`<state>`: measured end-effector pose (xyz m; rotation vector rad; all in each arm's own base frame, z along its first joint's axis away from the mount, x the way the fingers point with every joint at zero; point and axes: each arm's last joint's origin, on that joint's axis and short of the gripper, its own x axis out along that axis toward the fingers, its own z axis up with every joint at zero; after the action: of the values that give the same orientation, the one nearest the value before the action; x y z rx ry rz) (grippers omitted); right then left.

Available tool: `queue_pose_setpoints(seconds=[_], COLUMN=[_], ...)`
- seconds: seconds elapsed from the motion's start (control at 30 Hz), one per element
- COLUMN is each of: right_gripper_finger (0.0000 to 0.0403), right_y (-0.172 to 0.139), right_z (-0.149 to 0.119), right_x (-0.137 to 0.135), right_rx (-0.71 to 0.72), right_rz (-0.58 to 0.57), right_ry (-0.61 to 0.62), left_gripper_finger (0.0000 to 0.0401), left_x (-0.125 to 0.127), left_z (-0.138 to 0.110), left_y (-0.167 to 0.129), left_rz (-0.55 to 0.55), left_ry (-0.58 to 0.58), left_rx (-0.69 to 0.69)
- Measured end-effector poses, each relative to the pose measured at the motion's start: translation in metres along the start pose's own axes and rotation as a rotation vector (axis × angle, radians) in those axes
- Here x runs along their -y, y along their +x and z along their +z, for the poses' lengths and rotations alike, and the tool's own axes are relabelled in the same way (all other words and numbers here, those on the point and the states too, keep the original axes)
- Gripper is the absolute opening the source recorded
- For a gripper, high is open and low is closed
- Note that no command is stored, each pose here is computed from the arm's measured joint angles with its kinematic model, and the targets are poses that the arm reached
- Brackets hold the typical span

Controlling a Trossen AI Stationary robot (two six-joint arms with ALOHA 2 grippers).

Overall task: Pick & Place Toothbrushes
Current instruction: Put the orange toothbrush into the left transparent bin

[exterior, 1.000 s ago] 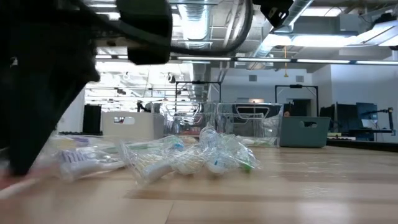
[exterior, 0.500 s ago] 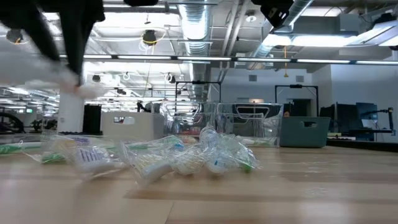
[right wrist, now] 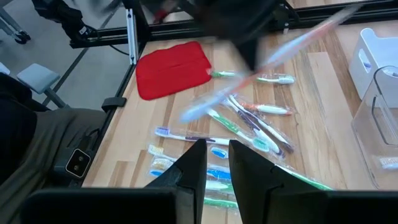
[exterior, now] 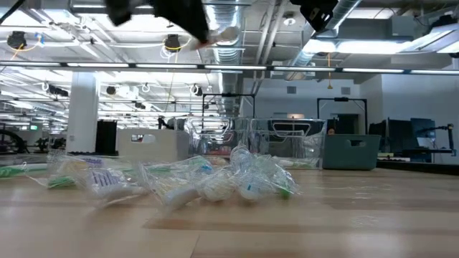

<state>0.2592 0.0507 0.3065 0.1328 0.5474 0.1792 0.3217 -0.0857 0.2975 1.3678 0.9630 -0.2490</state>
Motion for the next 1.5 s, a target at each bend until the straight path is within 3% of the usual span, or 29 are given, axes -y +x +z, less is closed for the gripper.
queue_pose_setpoints(seconds=[0.3,0.5,0.87,1.13,1.3,1.5], right_gripper_finger=[0.0064,0.0064,0.0063,0.0063,0.0063,0.0063], right_y=[0.000,0.000,0.000,-0.002,-0.003,-0.004], right_z=[-0.001,-0.003,-0.002,0.001,0.001,0.000], right_x=[0.000,0.001,0.007,0.022,0.032,0.041], right_rx=[-0.011,-0.032,-0.026,-0.017,-0.017,-0.041], right_rz=[-0.002,-0.006,-0.025,-0.076,-0.108,-0.136], right_ry=[-0.002,-0.001,0.010,0.013,-0.015,-0.023], left_gripper_finger=[0.0006,0.0006,0.0006,0.0007,0.0007,0.0007], left_x=[-0.050,-0.060,-0.042,-0.036,-0.040,-0.032], left_z=[-0.119,-0.170,-0.214,-0.241,-0.245,-0.244], left_y=[0.031,0.068,0.137,0.149,0.148,0.152], left_rz=[0.034,0.019,-0.144,-0.156,-0.106,-0.141], left_ry=[-0.109,-0.077,-0.086,-0.161,-0.213,-0.245], left_rx=[-0.146,-0.167,-0.082,0.056,0.113,0.110])
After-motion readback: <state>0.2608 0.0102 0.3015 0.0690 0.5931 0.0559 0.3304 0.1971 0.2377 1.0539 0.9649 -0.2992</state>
